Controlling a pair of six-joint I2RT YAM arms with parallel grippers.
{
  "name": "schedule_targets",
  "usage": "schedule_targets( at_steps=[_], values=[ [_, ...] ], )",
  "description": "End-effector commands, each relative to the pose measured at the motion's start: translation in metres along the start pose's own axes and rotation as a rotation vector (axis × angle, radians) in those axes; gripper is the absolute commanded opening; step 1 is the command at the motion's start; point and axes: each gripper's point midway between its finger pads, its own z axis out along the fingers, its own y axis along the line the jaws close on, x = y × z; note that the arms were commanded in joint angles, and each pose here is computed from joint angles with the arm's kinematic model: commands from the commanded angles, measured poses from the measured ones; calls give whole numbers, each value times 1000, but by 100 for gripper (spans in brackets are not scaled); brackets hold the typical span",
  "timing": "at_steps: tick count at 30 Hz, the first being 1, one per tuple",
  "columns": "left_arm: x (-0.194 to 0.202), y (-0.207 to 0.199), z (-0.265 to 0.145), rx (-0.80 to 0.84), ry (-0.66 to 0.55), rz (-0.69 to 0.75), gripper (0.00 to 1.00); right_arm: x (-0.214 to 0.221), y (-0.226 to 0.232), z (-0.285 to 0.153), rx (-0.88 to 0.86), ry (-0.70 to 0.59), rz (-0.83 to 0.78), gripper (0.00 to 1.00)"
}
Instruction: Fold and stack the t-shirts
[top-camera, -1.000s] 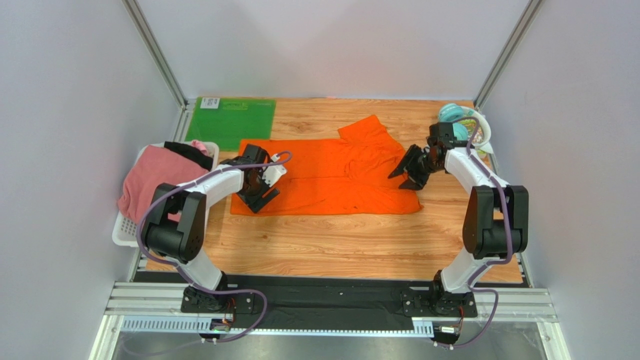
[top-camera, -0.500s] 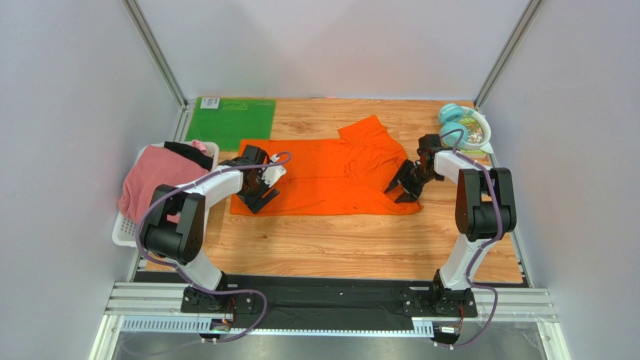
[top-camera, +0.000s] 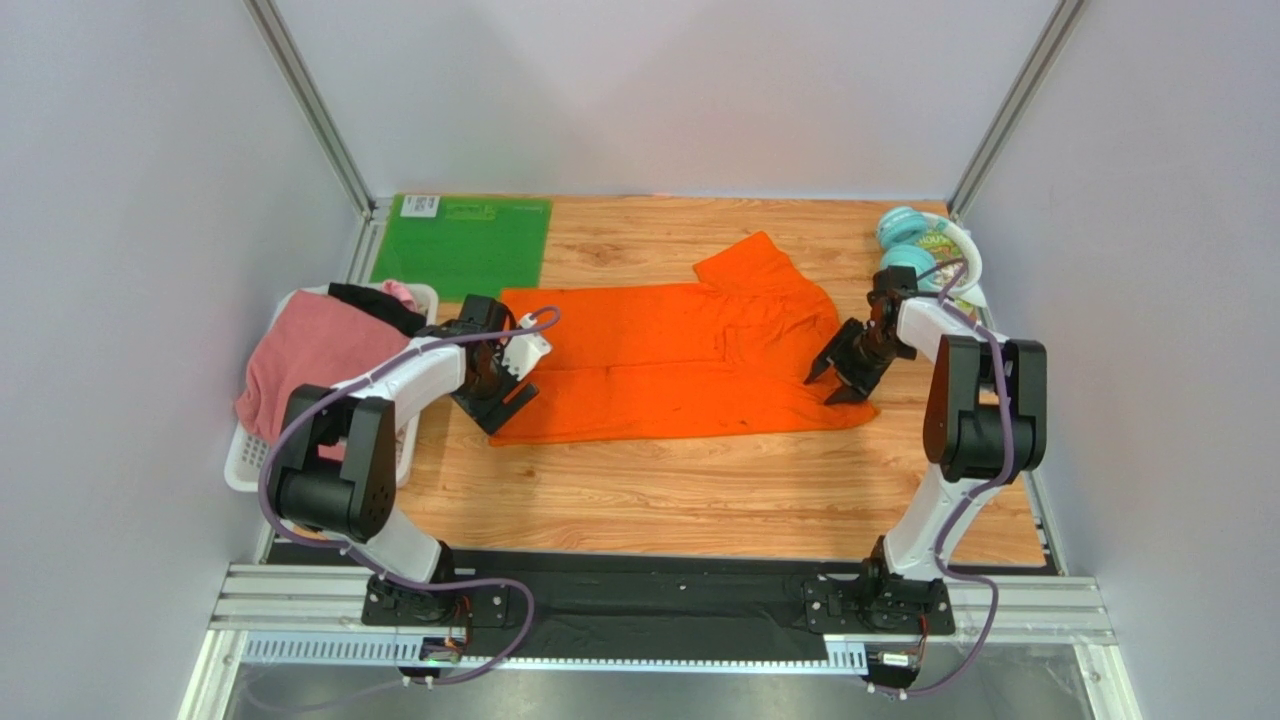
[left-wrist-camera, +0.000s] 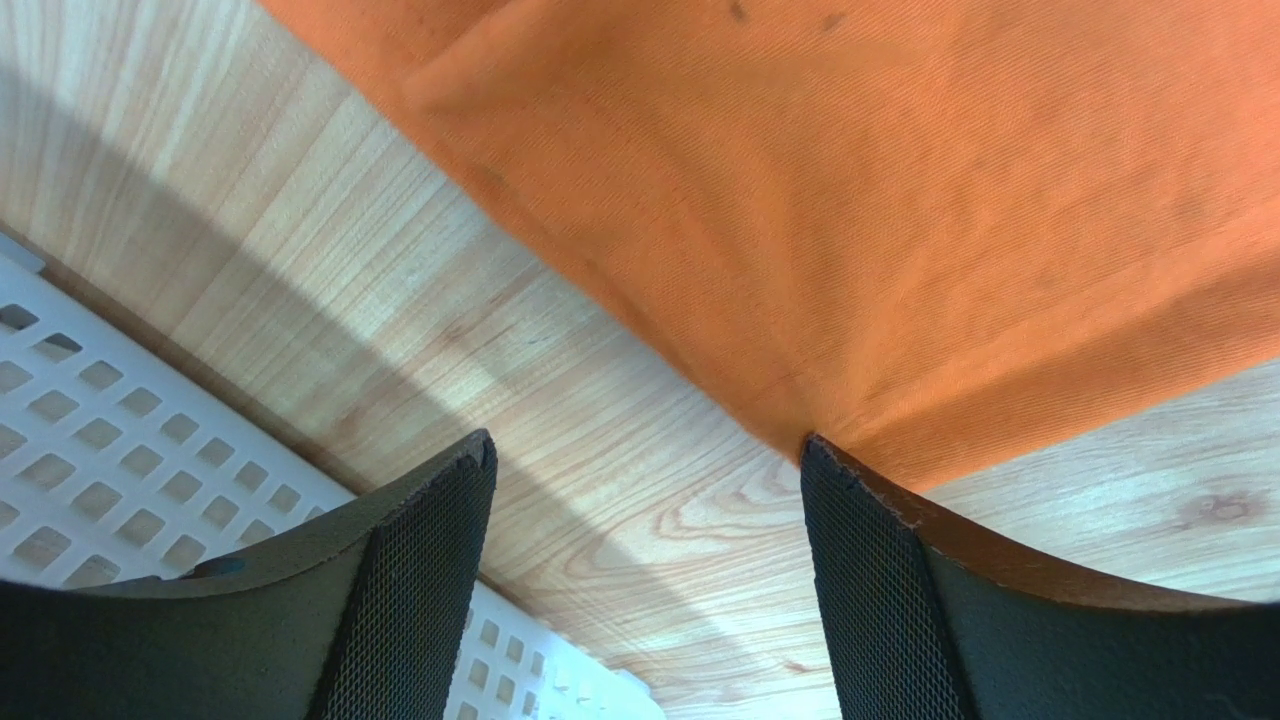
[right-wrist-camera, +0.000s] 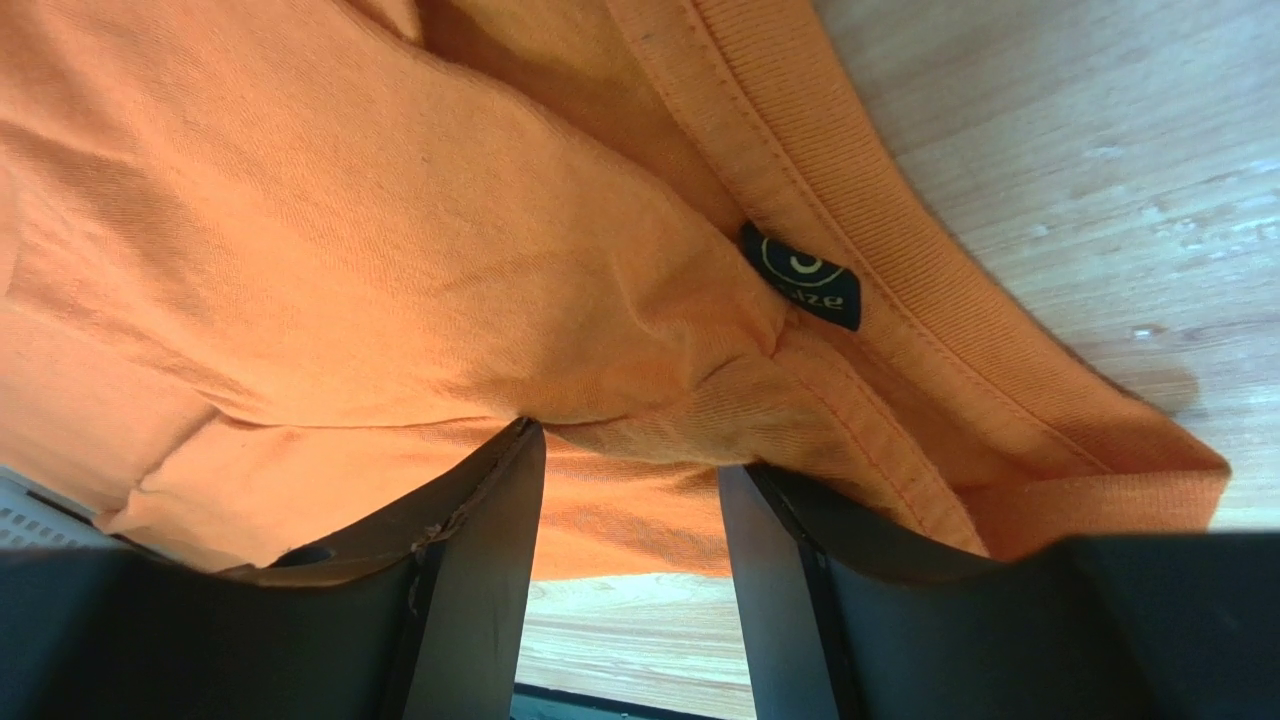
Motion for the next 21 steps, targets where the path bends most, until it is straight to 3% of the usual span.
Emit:
schedule_targets(
  at_steps=[1,5,9,15,17,21],
  values=[
    [-3,1,-5,11,-26,9,80,2,-8,0,0,-8,-23,53],
    [-10,4,-9,10,-41,-7,80,30,27,-15,-136,32,-55,54],
    [-23,17,-26,-28,-77,-4,80,46,33,-33,-140,19,-75,54],
    [-54,40,-75,-93,-186,-13,81,17,40,-101,-99,-226,-102,56],
    [-69,44,-96,-91,-247,-38,81,11,62,-121,-132,-279,-153,57],
    [-93,2,-108,89,-335,-66,82,6,93,-109,-218,-243,-169,57]
  ],
)
